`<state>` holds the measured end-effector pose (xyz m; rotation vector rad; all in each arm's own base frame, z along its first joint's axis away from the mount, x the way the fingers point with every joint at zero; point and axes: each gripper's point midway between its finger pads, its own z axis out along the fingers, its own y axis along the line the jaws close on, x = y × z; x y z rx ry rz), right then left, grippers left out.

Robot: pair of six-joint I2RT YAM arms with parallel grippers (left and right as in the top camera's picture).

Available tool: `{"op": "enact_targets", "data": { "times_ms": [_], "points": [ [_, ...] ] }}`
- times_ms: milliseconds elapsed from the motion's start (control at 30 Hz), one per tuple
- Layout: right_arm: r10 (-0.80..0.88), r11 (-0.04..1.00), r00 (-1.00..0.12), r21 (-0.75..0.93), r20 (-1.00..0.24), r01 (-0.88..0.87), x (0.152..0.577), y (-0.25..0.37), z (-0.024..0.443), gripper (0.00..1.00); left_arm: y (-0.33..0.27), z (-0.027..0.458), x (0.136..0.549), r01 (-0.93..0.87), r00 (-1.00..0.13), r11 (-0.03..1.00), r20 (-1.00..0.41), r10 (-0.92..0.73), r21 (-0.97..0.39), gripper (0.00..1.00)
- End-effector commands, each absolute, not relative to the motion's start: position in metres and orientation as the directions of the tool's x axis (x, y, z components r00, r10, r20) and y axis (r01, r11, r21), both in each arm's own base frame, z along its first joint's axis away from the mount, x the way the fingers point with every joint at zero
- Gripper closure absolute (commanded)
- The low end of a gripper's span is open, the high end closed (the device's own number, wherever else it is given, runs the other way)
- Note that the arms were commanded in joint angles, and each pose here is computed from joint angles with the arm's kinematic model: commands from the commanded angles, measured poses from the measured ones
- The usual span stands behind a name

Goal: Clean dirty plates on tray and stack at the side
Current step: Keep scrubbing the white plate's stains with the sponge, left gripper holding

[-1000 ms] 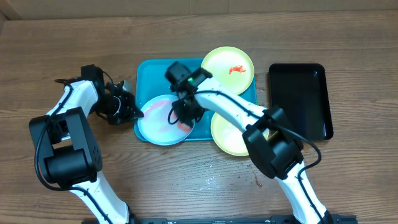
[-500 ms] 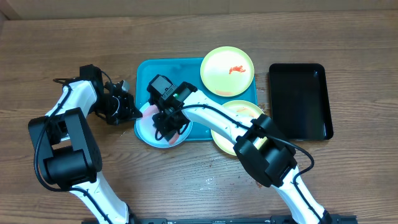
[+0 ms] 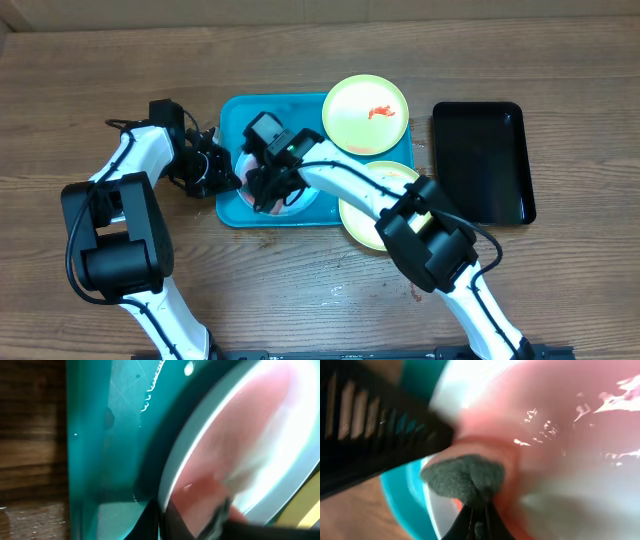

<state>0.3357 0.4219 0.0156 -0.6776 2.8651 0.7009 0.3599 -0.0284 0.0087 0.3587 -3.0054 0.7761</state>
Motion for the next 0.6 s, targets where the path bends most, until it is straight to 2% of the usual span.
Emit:
{"op": "enact_targets", "data": {
  "times_ms": [0,267,567],
  "points": [
    [-0.289,0.891,-0.927,0.288,-0.238,-0.352,0.383,0.376,-0.002,0.96,-0.037,0.005,0.355,-0.252,-0.968,0.837,0.112,-0.226,-0.487,0.96],
    [-0.165,0.928,-0.950,0.285,-0.263,-0.240,0.443,0.317,0.014,0.96,-0.036,0.005,0.355,-0.254,-0.967,0.839,0.113,-0.229,-0.481,0.96],
    [-0.186,0.941,-0.958,0.240,-0.216,-0.237,0.437,0.298,0.010,0.96,-0.032,0.002,0.355,-0.255,-0.967,0.852,0.110,-0.230,-0.457,0.96]
  ]
}}
